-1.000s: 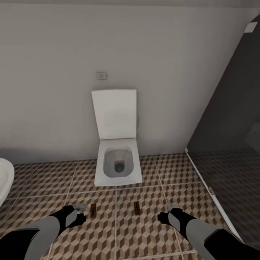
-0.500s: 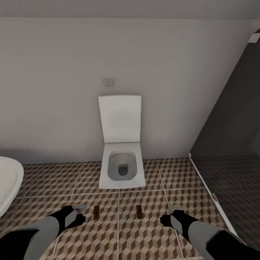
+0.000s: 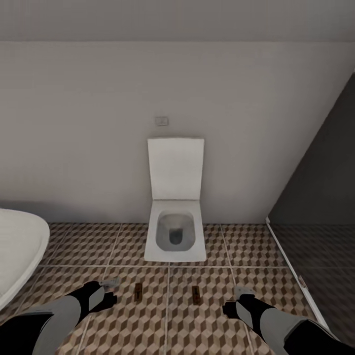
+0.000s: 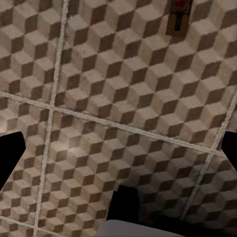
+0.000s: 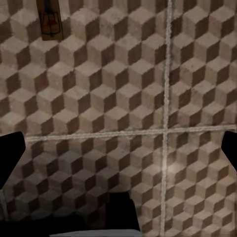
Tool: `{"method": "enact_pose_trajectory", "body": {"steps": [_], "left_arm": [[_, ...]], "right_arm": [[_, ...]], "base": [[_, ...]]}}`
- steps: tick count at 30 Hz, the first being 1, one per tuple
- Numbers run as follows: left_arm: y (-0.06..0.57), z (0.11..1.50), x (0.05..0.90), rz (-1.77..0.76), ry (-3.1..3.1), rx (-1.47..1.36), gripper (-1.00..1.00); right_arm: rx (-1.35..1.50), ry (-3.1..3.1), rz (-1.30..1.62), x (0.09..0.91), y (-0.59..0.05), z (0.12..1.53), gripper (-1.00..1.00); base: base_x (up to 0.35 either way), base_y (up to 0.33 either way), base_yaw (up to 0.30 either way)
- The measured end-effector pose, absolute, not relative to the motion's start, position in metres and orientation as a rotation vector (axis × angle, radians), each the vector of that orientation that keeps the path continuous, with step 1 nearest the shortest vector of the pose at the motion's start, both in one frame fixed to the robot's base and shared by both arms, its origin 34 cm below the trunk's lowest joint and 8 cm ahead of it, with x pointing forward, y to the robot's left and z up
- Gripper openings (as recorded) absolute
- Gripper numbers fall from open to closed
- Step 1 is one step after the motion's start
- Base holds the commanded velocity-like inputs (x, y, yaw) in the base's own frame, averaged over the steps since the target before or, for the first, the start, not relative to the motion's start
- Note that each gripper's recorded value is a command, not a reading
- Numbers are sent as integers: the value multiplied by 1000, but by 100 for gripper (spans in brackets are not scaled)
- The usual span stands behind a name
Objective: Take the four mousetraps from the cabinet in the bathroom and place them on the bathroom floor. Make sure all four end up on the same floor surface, and ensure that at least two of them are either under or directly next to the same bathroom sink.
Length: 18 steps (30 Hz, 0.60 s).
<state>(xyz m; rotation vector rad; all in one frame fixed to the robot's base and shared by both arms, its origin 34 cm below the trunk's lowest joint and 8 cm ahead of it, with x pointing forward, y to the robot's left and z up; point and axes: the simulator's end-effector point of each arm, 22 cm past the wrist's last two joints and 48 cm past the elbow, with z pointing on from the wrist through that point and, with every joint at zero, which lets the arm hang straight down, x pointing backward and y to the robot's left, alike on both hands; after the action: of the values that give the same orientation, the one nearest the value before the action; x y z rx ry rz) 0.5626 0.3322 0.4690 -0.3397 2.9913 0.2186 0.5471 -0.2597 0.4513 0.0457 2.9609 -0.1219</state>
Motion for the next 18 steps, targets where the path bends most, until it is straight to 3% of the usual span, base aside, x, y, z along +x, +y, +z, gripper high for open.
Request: {"method": "enact_pose_trajectory", "body": {"steps": [18], "left_arm": [[331,499,544,218,3013,-349,100]], "right_arm": [[60,3022,-183,492,-291,470,100]], "base": [[0,0,169]]}}
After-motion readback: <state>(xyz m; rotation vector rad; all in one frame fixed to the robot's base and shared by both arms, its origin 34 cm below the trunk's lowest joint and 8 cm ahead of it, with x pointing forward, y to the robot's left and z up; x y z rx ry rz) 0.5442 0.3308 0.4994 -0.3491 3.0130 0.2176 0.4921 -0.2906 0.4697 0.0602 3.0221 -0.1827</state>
